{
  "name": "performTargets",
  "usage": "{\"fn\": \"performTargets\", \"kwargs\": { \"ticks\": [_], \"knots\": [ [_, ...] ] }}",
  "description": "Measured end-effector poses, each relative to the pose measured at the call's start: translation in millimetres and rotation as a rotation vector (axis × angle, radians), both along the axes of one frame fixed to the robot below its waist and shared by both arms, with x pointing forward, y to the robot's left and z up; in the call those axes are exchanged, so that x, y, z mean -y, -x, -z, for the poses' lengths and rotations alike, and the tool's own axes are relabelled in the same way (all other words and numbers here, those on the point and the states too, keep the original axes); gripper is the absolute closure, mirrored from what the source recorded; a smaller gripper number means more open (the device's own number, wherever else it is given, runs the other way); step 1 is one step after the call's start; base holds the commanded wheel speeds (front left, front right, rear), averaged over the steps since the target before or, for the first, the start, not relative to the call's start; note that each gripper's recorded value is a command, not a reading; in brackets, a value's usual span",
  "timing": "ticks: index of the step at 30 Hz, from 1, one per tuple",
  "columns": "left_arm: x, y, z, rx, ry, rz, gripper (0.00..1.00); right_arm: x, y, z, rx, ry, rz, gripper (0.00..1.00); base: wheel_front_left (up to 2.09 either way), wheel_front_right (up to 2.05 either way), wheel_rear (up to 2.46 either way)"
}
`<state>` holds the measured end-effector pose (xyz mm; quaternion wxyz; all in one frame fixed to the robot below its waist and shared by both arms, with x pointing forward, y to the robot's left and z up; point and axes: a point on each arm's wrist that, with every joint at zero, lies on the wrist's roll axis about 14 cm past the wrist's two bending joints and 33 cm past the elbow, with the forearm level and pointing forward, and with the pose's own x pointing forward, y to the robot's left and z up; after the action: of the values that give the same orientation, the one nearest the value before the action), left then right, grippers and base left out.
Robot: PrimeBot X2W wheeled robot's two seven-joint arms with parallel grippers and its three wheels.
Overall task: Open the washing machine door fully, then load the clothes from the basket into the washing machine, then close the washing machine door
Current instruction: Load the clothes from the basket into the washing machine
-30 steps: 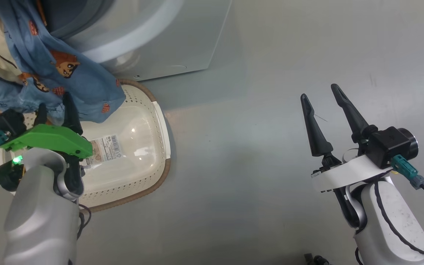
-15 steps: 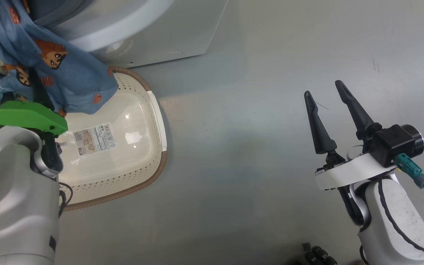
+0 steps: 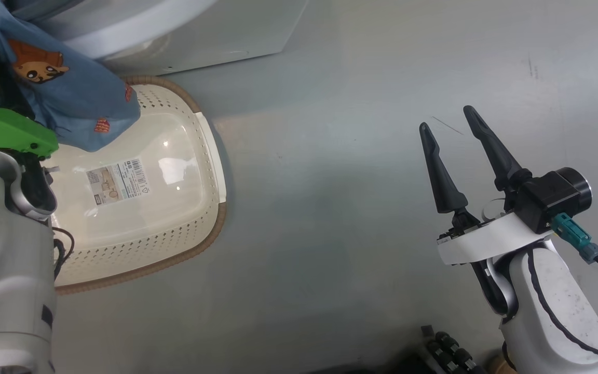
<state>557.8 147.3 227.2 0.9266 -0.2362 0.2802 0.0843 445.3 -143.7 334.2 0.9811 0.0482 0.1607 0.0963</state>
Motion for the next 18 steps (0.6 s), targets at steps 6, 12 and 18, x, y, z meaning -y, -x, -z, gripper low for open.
{"fn": "performTargets", "kwargs": {
  "ticks": [6, 12, 18],
  "knots": [
    [1, 2, 12, 0.020, -0.029, 0.004, 0.00, 2, -1, 8, -0.016, 0.005, 0.005, 0.00, 0.00, 0.00, 0.00],
    [1, -1, 15, 0.052, -0.043, 0.002, 0.30, 6, -3, 15, -0.026, 0.011, 0.013, 0.00, 0.00, 0.00, 0.00],
    [7, -6, 11, 0.053, 0.007, 0.001, 1.00, 7, -6, 16, -0.021, 0.015, 0.015, 0.00, 0.00, 0.00, 0.00]
  ]
}}
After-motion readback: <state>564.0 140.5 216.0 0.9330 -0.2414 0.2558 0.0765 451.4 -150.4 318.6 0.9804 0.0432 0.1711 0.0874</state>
